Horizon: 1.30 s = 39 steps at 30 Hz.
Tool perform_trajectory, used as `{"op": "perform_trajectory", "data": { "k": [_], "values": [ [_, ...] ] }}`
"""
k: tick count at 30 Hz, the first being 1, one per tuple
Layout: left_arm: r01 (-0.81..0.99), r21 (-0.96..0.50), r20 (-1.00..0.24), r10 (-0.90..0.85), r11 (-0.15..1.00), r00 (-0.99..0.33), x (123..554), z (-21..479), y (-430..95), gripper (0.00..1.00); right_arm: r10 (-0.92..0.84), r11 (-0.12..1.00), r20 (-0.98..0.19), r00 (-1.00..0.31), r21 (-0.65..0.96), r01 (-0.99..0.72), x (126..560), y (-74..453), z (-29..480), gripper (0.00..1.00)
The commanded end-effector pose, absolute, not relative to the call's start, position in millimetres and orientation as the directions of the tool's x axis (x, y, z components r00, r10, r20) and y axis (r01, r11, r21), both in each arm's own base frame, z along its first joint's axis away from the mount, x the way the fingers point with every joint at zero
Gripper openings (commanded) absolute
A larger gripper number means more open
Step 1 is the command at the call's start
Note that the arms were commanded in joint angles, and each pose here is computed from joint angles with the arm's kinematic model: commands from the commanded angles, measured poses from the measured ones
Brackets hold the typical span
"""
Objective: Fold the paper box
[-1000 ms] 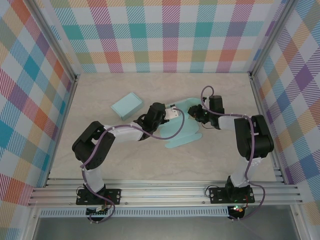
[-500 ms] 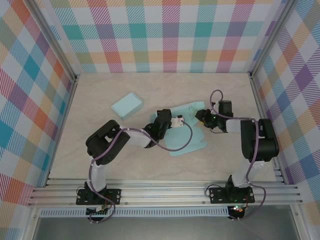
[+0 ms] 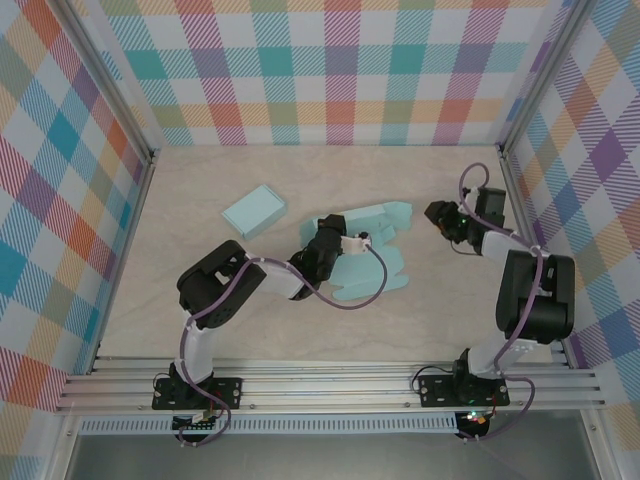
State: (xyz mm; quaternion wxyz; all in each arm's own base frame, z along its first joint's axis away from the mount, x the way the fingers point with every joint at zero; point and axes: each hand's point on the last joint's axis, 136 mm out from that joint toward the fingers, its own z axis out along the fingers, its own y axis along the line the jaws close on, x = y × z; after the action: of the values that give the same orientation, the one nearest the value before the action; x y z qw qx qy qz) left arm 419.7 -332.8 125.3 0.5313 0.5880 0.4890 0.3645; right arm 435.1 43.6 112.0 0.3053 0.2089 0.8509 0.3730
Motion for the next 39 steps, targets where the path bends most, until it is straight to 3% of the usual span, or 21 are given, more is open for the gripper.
{"op": "perform_trajectory", "data": {
  "k": [1,11,19,30,39],
  "values": [
    [0.14,0.99,-0.059,0.961,0.021,0.271,414,125,-338,0.0,0.539,0.66,-0.365,-0.759,0.743,0.112,455,41,105,0.4],
    [0.095,0.995,-0.013,0.96,-0.015,0.281,414,125,-340,0.0,0.48,0.611,-0.303,-0.823,0.789,0.066,497,64,76,0.38],
    [0.076,0.997,-0.012,0.96,-0.01,0.281,415,121,-341,0.0,0.428,0.581,-0.275,-0.861,0.813,0.029,484,98,57,0.39],
    [0.043,0.999,0.012,0.964,-0.024,0.267,425,124,-332,0.0,0.357,0.5,-0.328,-0.875,0.858,-0.117,456,117,74,0.38],
    [0.031,0.998,0.048,0.958,-0.059,0.284,428,116,-326,0.0,0.353,0.512,-0.367,-0.861,0.846,-0.151,447,120,75,0.38]
  ]
}}
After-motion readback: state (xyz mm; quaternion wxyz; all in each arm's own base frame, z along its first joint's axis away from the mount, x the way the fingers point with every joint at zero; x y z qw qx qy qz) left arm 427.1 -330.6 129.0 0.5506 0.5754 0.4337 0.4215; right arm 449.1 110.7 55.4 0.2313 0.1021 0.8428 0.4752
